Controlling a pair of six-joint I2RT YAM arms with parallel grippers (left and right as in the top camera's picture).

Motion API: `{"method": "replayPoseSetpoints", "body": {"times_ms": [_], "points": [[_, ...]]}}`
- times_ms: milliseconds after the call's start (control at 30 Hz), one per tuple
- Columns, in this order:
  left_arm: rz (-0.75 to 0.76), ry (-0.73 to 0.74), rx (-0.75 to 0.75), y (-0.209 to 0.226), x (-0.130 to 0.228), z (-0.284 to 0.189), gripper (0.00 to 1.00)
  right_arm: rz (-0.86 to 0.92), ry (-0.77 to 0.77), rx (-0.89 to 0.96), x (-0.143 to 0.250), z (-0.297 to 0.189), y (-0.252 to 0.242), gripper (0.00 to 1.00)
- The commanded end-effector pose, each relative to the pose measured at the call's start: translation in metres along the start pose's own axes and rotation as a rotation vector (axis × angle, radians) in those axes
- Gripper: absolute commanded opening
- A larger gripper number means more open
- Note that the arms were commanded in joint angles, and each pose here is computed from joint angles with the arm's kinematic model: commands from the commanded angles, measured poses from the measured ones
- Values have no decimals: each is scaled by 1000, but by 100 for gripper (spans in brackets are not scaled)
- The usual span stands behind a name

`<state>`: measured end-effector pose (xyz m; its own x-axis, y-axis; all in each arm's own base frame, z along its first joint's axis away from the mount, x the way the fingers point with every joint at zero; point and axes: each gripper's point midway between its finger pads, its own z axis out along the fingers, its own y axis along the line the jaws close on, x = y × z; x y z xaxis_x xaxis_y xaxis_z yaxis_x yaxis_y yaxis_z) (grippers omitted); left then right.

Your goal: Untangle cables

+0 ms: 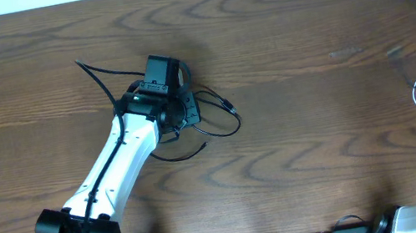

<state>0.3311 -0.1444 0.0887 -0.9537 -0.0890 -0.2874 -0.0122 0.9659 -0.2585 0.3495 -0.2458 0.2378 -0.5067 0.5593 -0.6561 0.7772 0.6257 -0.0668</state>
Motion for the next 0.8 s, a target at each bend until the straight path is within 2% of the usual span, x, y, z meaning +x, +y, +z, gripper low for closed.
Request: {"method": "replayPoseSetpoints", "body": {"times_ms": [0, 67, 133, 233, 267, 300, 367, 433, 467, 500, 533, 567, 667, 767], "points": [[17, -18, -4, -1, -5, -2, 8, 26, 30, -86, 5, -2, 11, 45], [23, -54, 27, -8, -14, -3, 8, 4, 108, -257, 20, -8, 41, 57], [37, -93, 96, -24, -26, -8, 8, -24, 185, -403, 38, -18, 65, 61], [69, -150, 219, -55, -42, -19, 8, -57, 259, -479, 57, -28, 81, 66], [90, -170, 316, -80, -48, -29, 8, -86, 275, -487, 63, -31, 85, 67], [154, -186, 486, -120, -49, -44, 8, -127, 283, -497, 68, -34, 90, 69], [295, -202, 741, -179, -37, -72, 8, -174, 288, -512, 74, -39, 98, 70], [357, -209, 814, -201, -28, -83, 11, -199, 289, -525, 78, -42, 105, 73], [387, -207, 832, -211, -20, -85, 28, -212, 290, -533, 80, -45, 110, 74], [415, -207, 835, -214, -16, -85, 36, -222, 291, -539, 82, -46, 113, 75], [447, -202, 822, -214, -11, -82, 51, -241, 291, -548, 84, -49, 118, 78], [426, -193, 763, -204, -12, -73, 59, -279, 287, -563, 88, -53, 125, 81], [334, -173, 648, -168, -25, -58, 64, -342, 294, -589, 99, -61, 138, 87], [214, -135, 565, -121, -39, -49, 65, -397, 348, -628, 120, -76, 152, 89]]}}
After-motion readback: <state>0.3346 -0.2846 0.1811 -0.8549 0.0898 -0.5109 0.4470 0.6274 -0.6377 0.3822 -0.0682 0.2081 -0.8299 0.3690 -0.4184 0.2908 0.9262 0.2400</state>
